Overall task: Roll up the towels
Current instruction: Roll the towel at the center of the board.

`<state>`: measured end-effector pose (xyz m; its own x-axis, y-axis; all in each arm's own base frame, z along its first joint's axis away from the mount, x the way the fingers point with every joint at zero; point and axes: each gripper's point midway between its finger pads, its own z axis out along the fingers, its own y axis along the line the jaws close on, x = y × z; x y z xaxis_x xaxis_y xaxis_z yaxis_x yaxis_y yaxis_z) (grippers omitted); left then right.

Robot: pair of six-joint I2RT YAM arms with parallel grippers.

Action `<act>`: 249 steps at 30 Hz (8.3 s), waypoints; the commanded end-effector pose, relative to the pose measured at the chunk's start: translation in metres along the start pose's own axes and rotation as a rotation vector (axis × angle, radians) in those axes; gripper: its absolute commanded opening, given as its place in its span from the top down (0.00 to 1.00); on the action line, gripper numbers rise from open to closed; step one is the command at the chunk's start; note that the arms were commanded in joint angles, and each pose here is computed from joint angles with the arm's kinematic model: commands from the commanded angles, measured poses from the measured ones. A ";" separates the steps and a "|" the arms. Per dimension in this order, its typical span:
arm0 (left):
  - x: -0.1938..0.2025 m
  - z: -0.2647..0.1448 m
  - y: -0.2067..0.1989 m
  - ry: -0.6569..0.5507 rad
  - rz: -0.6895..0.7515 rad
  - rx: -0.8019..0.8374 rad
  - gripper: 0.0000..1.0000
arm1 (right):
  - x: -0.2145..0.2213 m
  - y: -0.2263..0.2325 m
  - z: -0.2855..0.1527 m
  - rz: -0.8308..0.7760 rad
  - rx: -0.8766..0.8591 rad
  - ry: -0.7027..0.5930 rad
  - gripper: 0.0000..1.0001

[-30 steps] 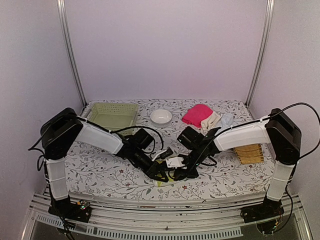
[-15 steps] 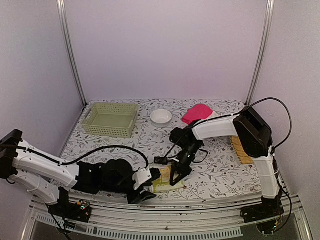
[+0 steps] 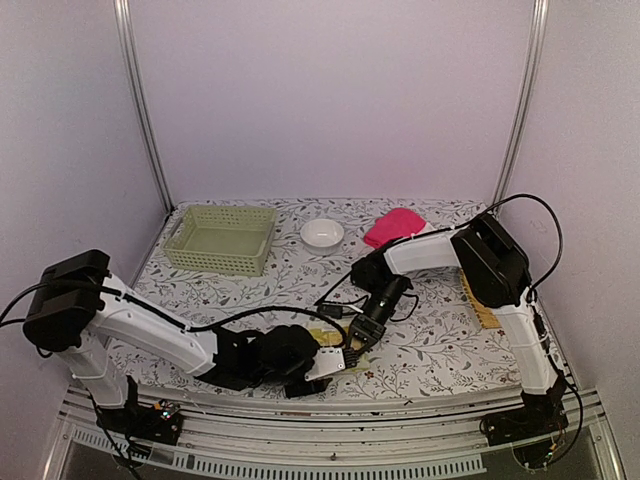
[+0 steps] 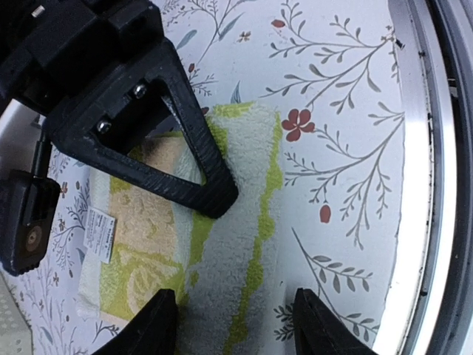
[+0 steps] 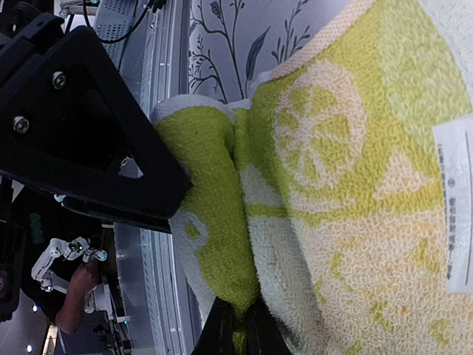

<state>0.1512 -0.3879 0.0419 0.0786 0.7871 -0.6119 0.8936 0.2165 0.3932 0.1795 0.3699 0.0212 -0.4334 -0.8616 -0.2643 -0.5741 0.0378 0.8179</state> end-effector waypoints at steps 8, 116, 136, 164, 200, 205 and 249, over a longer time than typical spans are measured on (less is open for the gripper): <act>0.010 0.020 -0.006 0.079 0.105 0.003 0.62 | 0.014 -0.021 0.007 0.031 0.048 0.057 0.96; 0.024 0.024 -0.007 0.079 0.095 0.055 0.54 | 0.022 -0.017 0.014 -0.209 0.142 0.070 0.89; 0.015 0.031 -0.014 0.235 -0.179 0.304 0.81 | -0.033 0.132 -0.149 -0.484 0.444 -0.245 0.58; 0.023 0.059 0.003 0.364 -0.886 0.811 0.80 | -0.002 0.009 -0.045 -0.738 0.851 -0.016 0.57; 0.016 -0.071 0.055 -0.154 -0.459 -0.015 0.34 | 0.013 -0.011 0.007 -0.217 0.182 0.053 0.94; -0.001 -0.052 0.027 -0.076 -0.217 -0.009 0.38 | 0.017 -0.022 0.011 -0.175 0.180 0.072 0.94; 0.053 0.044 0.007 0.338 -0.076 0.149 0.65 | -0.015 0.087 -0.126 -0.330 0.275 -0.256 0.57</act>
<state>0.1936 -0.3958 0.0195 0.0167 0.8908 -0.4540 0.8790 0.2033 0.4313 0.2150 0.3472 0.1177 -0.3221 -0.7604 -0.5639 -0.8223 -0.0704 0.5646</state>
